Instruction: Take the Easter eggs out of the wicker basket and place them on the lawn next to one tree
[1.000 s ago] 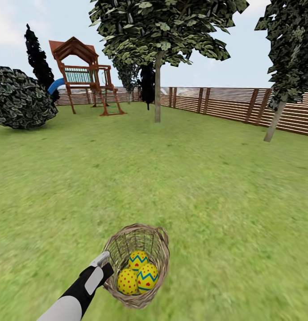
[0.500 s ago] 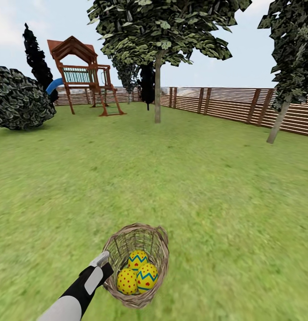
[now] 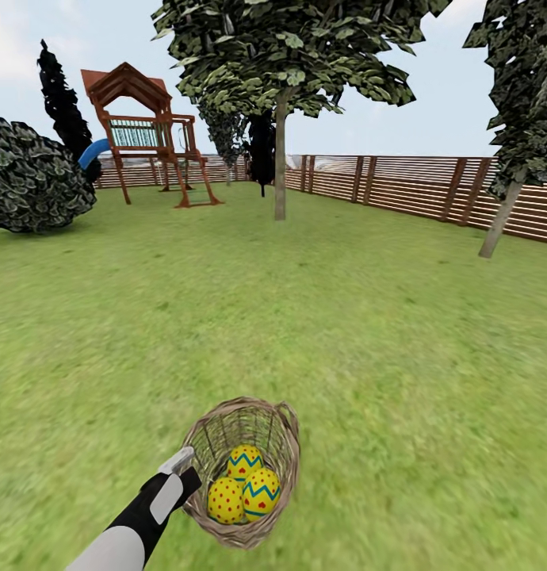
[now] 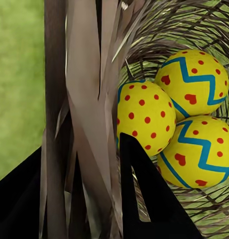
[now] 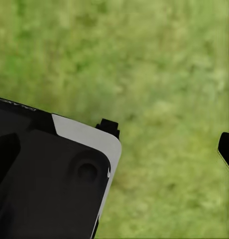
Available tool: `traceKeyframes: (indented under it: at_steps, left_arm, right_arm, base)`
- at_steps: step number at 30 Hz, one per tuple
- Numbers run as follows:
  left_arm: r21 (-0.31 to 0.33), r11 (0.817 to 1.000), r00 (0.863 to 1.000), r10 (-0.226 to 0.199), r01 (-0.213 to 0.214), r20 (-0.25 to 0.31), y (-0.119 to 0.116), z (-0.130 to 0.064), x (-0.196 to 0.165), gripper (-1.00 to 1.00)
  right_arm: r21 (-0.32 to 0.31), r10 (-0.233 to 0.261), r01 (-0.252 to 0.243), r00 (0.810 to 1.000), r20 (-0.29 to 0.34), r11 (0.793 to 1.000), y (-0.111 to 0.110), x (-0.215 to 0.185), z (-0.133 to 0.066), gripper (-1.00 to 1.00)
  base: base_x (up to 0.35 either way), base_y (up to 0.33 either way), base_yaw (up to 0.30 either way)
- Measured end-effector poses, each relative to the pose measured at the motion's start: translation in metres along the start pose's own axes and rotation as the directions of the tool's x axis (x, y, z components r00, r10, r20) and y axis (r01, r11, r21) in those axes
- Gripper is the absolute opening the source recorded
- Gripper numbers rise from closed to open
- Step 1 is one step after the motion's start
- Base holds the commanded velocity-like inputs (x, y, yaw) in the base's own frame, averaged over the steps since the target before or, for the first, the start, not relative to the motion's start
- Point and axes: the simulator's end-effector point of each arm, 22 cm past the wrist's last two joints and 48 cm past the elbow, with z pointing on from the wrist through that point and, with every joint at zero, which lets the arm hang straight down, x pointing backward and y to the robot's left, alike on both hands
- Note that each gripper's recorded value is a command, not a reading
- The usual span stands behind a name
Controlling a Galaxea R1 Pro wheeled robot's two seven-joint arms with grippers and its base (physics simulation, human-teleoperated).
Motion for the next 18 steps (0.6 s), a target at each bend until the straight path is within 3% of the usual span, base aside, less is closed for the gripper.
traceKeyframes:
  at_steps: [18]
  left_arm:
    - [0.001, 1.0, 1.0, 0.001, -0.001, -0.001, -0.0008, -0.0001, 0.0007, -1.0]
  right_arm:
    - [0.0, 0.0, 0.0, 1.0, 0.0, 1.0, 0.0, 0.0, 0.0, 1.0]
  base:
    - [0.341, 0.0, 0.0]
